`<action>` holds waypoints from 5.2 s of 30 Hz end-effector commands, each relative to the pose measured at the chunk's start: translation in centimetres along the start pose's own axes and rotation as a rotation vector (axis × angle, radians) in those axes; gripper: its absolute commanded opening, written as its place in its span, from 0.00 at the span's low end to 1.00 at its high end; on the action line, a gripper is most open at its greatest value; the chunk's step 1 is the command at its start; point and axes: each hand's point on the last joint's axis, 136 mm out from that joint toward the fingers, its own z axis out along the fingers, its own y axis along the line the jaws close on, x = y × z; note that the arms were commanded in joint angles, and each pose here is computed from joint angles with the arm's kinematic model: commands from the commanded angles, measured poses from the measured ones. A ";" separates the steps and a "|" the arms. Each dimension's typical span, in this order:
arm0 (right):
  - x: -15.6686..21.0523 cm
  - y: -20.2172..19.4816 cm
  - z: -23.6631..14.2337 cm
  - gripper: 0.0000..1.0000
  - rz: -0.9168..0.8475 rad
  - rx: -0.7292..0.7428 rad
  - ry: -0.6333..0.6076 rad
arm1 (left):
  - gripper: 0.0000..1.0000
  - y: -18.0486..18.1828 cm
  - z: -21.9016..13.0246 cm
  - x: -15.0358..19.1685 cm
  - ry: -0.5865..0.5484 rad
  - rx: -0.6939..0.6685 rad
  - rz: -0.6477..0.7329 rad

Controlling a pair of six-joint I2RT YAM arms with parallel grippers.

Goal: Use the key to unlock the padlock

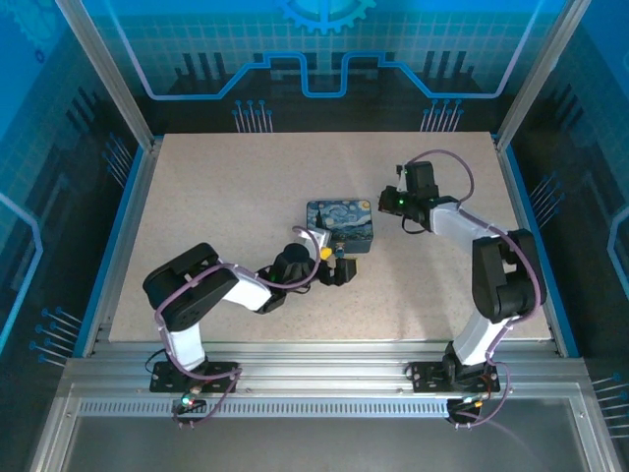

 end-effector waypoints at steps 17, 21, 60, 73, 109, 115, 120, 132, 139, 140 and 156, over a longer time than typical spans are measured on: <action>0.4 2.0 1.7 0.00 -0.042 -0.005 0.007 | 0.99 3.0 1.4 1.6 0.072 -0.166 0.054; 0.8 2.5 2.0 0.00 -0.052 -0.015 0.016 | 0.99 2.9 2.1 1.5 0.069 -0.156 0.071; 2.8 3.9 2.2 0.00 -0.083 -0.067 0.040 | 0.88 4.5 2.5 -1.8 -0.030 -0.086 -0.039; 4.1 5.7 1.7 0.00 -0.081 -0.087 0.062 | 0.97 5.5 0.8 -2.5 -0.075 -0.234 0.045; 6.1 8.7 1.6 0.00 -0.093 -0.133 0.085 | 0.83 7.0 1.2 -3.2 -0.125 -0.030 -0.048; 6.0 8.8 1.4 0.00 -0.100 -0.130 0.082 | 0.77 7.1 1.0 -3.5 -0.132 0.020 -0.110; 6.0 8.8 1.3 0.00 -0.102 -0.132 0.080 | 0.72 7.1 1.0 -3.7 -0.136 0.028 -0.134; 6.0 8.7 1.0 0.00 -0.108 -0.134 0.077 | 0.78 7.5 0.7 -3.6 -0.179 0.050 -0.198; 6.2 8.9 1.0 0.00 -0.102 -0.144 0.080 | 0.73 7.3 1.2 -3.7 -0.179 0.073 -0.222; 6.1 9.0 1.0 0.00 -0.101 -0.147 0.080 | 0.72 7.3 1.4 -3.8 -0.179 0.078 -0.225; 6.8 9.3 1.3 0.00 -0.101 -0.170 0.095 | 0.71 7.3 2.6 -3.8 -0.168 0.103 -0.269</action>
